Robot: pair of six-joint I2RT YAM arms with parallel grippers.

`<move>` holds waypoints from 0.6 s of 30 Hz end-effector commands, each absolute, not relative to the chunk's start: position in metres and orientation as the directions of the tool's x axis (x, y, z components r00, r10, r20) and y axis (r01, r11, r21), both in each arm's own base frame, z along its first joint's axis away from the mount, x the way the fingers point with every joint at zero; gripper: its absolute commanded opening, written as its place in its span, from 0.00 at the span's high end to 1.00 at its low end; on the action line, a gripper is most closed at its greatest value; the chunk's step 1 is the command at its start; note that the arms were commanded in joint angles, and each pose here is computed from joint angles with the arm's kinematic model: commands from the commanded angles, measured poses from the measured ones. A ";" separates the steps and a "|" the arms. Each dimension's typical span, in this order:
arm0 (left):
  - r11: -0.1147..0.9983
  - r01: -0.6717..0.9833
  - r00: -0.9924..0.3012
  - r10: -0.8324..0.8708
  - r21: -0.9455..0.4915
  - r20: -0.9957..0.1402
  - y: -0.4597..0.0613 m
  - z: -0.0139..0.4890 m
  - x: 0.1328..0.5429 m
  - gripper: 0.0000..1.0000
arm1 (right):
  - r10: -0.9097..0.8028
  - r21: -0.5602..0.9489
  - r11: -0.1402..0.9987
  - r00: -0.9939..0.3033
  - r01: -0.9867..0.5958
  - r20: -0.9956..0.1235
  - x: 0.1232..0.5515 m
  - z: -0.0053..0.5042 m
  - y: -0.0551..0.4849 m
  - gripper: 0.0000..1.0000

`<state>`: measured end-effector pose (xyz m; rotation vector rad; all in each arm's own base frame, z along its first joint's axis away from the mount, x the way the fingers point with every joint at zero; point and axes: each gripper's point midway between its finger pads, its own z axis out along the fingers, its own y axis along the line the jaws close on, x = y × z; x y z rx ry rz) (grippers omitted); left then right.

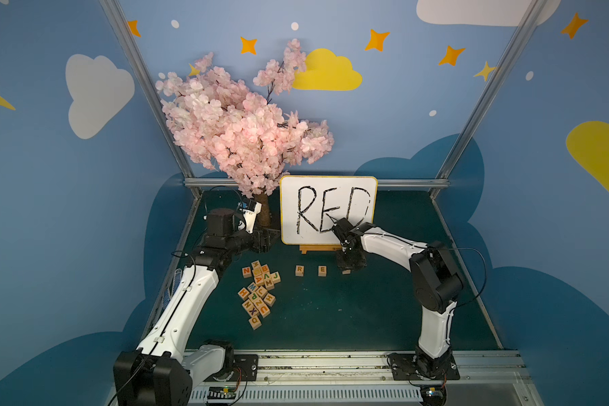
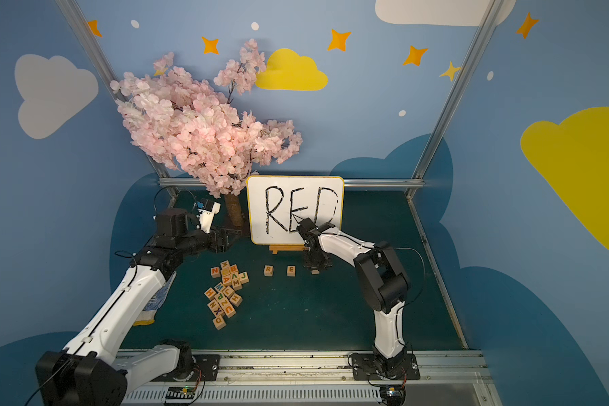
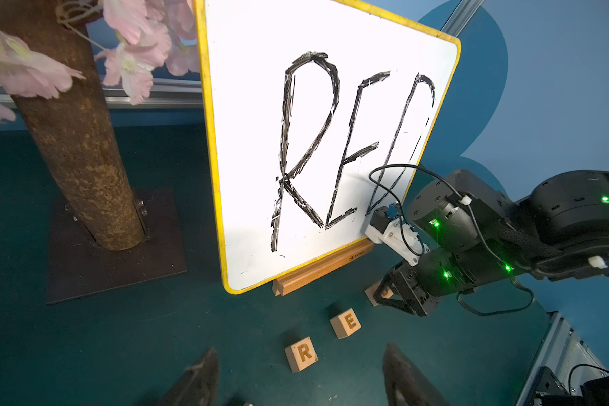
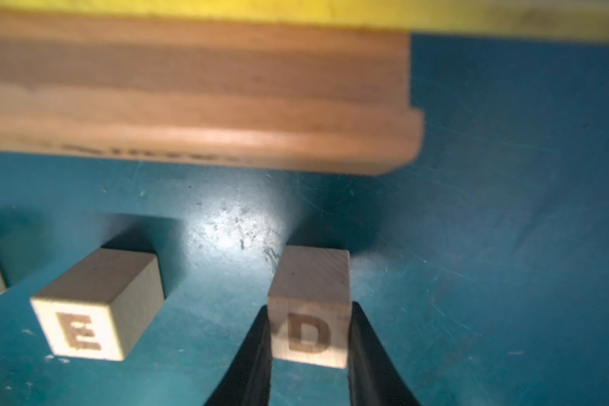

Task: Assemble the uppercase word "red" with letter blocks
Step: Adjust the letter block at the center of the board.

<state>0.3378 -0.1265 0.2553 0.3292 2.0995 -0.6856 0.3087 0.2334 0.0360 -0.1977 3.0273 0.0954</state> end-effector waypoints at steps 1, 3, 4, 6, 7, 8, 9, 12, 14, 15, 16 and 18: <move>0.815 0.469 -0.577 -0.009 -0.340 -0.817 -0.125 0.253 0.338 0.28 | -0.148 0.076 0.985 -0.982 -0.158 -0.115 0.305 0.032 0.238 0.80; 0.816 0.469 -0.577 -0.009 -0.339 -0.817 -0.125 0.253 0.338 0.28 | -0.149 0.078 0.984 -0.982 -0.159 -0.117 0.303 0.032 0.238 0.80; 0.815 0.467 -0.579 -0.010 -0.342 -0.816 -0.125 0.253 0.338 0.28 | -0.150 0.080 0.984 -0.982 -0.159 -0.116 0.303 0.033 0.239 0.79; 0.815 0.468 -0.579 -0.009 -0.341 -0.815 -0.125 0.252 0.337 0.28 | -0.153 0.079 0.983 -0.981 -0.163 -0.118 0.302 0.033 0.239 0.78; 0.816 0.467 -0.578 -0.009 -0.340 -0.816 -0.125 0.252 0.338 0.28 | -0.155 0.079 0.983 -0.981 -0.165 -0.117 0.301 0.033 0.240 0.76; 0.816 0.467 -0.578 -0.010 -0.341 -0.816 -0.125 0.252 0.337 0.28 | -0.152 0.075 0.984 -0.982 -0.161 -0.115 0.302 0.032 0.239 0.75; 0.817 0.464 -0.580 -0.010 -0.341 -0.815 -0.124 0.252 0.338 0.28 | -0.151 0.076 0.984 -0.982 -0.161 -0.115 0.302 0.033 0.239 0.73; 0.819 0.461 -0.579 -0.013 -0.340 -0.815 -0.124 0.252 0.338 0.27 | -0.141 0.079 0.985 -0.983 -0.150 -0.114 0.301 0.034 0.240 0.66; 0.820 0.459 -0.580 -0.015 -0.341 -0.815 -0.124 0.252 0.339 0.27 | -0.127 0.080 0.987 -0.985 -0.137 -0.113 0.300 0.035 0.239 0.65; 0.820 0.459 -0.580 -0.015 -0.342 -0.815 -0.124 0.252 0.338 0.27 | -0.121 0.081 0.988 -0.986 -0.130 -0.114 0.299 0.036 0.238 0.65; 0.820 0.458 -0.579 -0.017 -0.342 -0.815 -0.124 0.252 0.339 0.27 | -0.115 0.084 0.989 -0.987 -0.125 -0.114 0.299 0.036 0.238 0.65; 0.821 0.456 -0.578 -0.020 -0.343 -0.816 -0.123 0.253 0.339 0.27 | -0.105 0.087 0.990 -0.988 -0.115 -0.112 0.297 0.036 0.237 0.69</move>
